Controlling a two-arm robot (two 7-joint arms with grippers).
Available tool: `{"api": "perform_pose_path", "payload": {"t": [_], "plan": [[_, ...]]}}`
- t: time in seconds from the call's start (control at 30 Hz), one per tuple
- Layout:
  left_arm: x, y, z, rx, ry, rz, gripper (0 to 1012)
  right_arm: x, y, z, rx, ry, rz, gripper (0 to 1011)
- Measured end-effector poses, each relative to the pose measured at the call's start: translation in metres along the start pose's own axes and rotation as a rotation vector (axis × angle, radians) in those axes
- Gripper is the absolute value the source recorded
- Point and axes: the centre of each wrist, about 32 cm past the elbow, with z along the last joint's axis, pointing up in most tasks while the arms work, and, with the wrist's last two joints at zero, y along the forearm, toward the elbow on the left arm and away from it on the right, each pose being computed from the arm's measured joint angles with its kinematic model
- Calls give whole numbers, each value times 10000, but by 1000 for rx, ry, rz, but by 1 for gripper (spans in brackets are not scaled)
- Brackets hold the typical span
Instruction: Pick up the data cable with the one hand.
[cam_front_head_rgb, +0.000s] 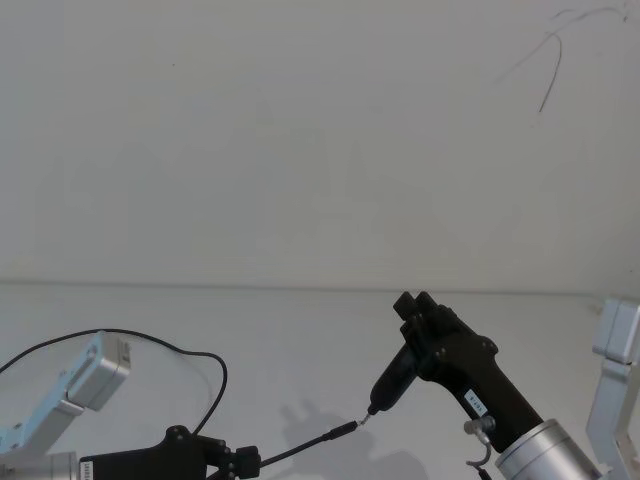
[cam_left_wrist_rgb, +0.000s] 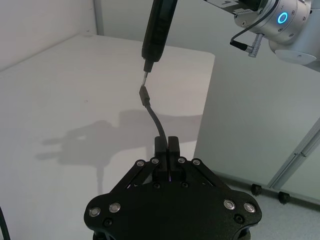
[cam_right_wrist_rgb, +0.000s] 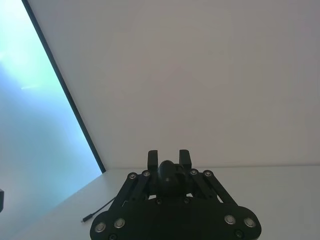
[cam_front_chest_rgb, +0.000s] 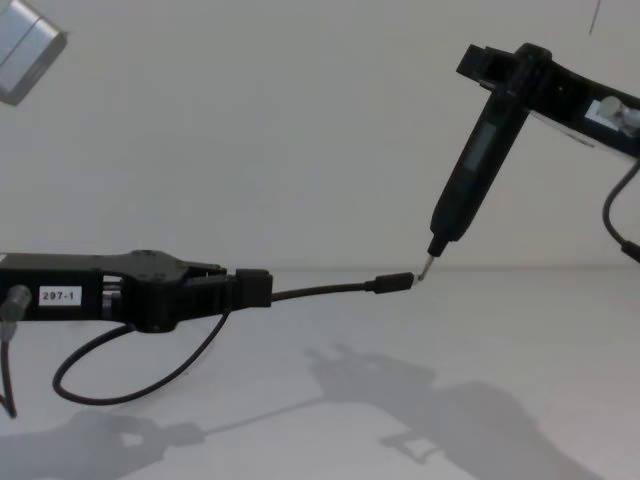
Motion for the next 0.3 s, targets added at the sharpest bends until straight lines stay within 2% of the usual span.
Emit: {"api": "perform_pose_path", "payload": {"t": [0.3], "plan": [[0,0,0,0,0,0,34,1,1,2,0,10,2,250]]}}
